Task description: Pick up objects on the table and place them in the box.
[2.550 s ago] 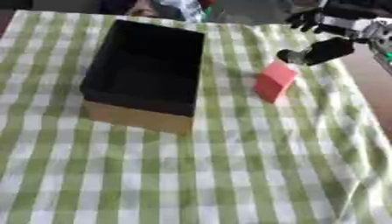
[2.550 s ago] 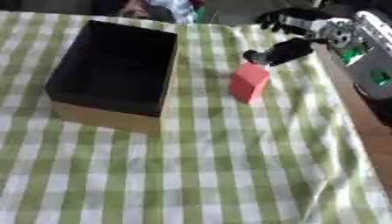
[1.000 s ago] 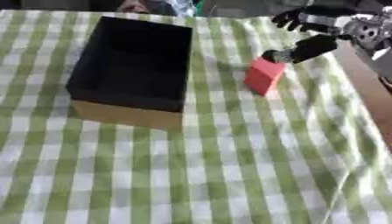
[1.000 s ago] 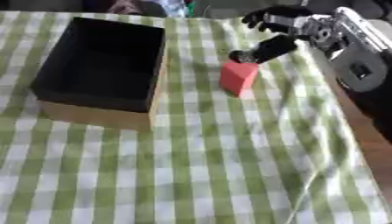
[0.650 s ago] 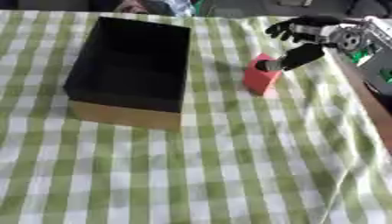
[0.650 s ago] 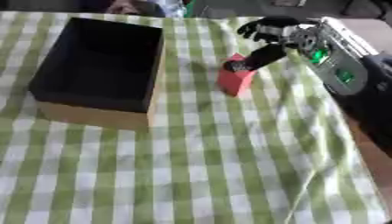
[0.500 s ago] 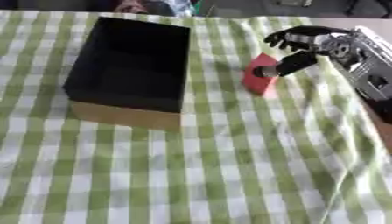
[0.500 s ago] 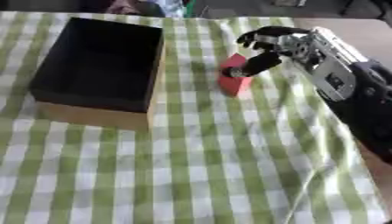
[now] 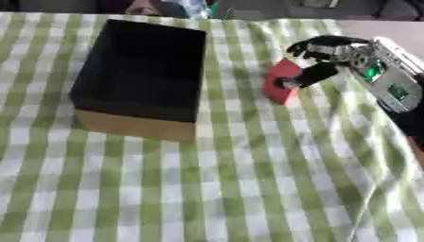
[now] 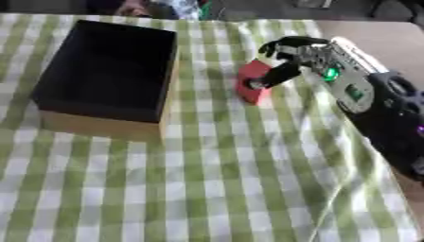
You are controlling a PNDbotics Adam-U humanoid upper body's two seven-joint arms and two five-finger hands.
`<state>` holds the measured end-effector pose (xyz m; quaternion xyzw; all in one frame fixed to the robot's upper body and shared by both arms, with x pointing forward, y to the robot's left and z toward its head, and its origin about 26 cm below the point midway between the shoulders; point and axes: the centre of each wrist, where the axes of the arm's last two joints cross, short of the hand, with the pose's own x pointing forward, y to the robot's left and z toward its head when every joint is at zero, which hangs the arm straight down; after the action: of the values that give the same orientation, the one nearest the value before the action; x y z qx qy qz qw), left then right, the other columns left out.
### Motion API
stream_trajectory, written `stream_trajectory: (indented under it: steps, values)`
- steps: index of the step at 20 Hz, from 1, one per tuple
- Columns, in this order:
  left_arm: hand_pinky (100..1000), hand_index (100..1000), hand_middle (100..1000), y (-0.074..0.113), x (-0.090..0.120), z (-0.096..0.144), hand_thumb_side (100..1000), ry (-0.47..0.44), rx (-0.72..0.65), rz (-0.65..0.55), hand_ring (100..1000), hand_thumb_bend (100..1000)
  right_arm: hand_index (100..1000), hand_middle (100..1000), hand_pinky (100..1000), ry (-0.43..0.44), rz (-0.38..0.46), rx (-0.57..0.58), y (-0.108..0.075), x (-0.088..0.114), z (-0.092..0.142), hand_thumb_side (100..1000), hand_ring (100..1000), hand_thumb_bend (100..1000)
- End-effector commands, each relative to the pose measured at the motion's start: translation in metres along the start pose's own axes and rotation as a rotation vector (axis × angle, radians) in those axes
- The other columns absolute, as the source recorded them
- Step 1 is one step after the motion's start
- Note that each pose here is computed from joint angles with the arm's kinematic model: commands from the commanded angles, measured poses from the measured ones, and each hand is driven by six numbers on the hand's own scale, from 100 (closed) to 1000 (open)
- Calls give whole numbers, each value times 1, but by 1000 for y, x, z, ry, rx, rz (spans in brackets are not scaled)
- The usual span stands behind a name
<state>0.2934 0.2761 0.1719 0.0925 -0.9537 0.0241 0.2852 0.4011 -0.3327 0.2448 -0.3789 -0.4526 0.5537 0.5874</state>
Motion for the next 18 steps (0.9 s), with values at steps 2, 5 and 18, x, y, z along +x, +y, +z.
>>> stream_trajectory:
  steps: [2, 5, 18]
  values:
    - [826, 778, 620, -1, 5, -3, 784, -20, -9, 10, 530, 186, 1000, 818, 862, 14, 15, -22, -9, -3, 0, 648, 909, 392]
    - [826, 777, 620, -1, 5, -3, 784, -20, -11, 9, 530, 186, 972, 749, 848, 16, 4, -23, -8, -2, -2, 615, 894, 345]
    - [827, 776, 621, -2, 5, -4, 785, -21, -15, 12, 532, 181, 766, 480, 739, 66, -39, -88, -3, -4, -7, 331, 705, 100]
